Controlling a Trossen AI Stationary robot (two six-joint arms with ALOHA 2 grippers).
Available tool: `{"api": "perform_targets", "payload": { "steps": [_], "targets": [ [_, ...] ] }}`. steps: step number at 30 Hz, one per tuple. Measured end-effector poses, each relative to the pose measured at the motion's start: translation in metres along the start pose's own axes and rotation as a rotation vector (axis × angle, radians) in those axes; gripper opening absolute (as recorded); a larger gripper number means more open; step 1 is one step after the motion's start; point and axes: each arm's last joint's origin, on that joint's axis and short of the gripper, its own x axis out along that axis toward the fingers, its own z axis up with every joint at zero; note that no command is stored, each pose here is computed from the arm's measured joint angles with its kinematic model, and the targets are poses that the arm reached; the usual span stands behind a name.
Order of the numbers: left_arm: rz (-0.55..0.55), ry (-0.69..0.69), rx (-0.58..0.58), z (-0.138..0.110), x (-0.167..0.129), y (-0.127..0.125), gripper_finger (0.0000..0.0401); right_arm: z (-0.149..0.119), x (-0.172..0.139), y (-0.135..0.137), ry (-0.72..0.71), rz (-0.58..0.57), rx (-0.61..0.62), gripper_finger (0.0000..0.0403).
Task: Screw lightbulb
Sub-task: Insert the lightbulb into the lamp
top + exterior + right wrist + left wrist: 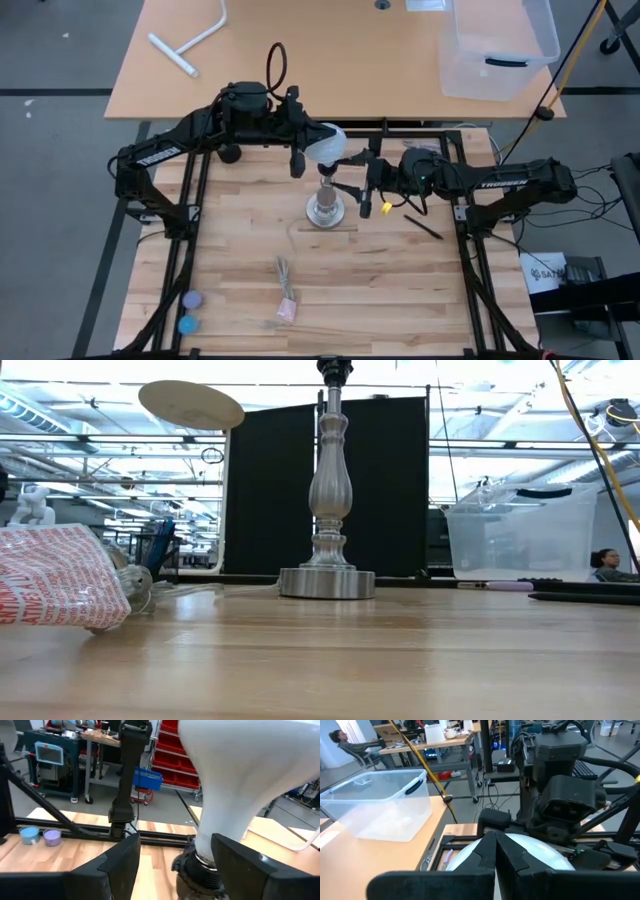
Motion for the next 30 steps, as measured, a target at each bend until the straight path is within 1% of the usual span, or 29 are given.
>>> {"api": "perform_targets", "payload": {
  "steps": [4,7,12,14,19,22,25,28,30],
  "targets": [
    [-0.002,-0.008,0.004,0.001,0.000,-0.001,0.0000,0.000,0.000,-0.002,0.011,-0.063,0.008,0.0235],
    [-0.011,-0.020,0.006,0.002,0.001,-0.003,0.0000,0.000,0.000,-0.003,0.012,-0.068,0.011,0.0235],
    [-0.018,-0.017,0.007,0.002,0.001,-0.004,0.0000,0.003,-0.003,0.006,-0.003,-0.041,-0.020,0.0235],
    [-0.017,-0.019,0.007,0.002,0.001,-0.004,0.0000,0.006,-0.005,0.010,-0.024,-0.014,-0.037,0.0235],
    [-0.017,-0.021,0.007,0.002,0.001,-0.004,0.0000,0.015,-0.017,0.019,-0.063,0.025,-0.057,0.0235],
    [-0.017,-0.021,0.007,0.002,0.001,-0.004,0.0000,0.023,-0.026,0.022,-0.099,0.038,-0.072,0.0235],
    [-0.017,-0.020,0.008,0.002,0.001,-0.004,0.0000,0.033,-0.035,0.022,-0.166,0.032,-0.093,0.0235],
    [-0.017,-0.020,0.008,0.002,0.001,-0.004,0.0000,0.042,-0.038,0.020,-0.254,-0.022,-0.126,0.0234],
    [-0.016,-0.020,0.008,0.002,0.001,-0.004,0.0000,0.047,-0.039,0.018,-0.293,-0.063,-0.151,0.0226]
  ]
}}
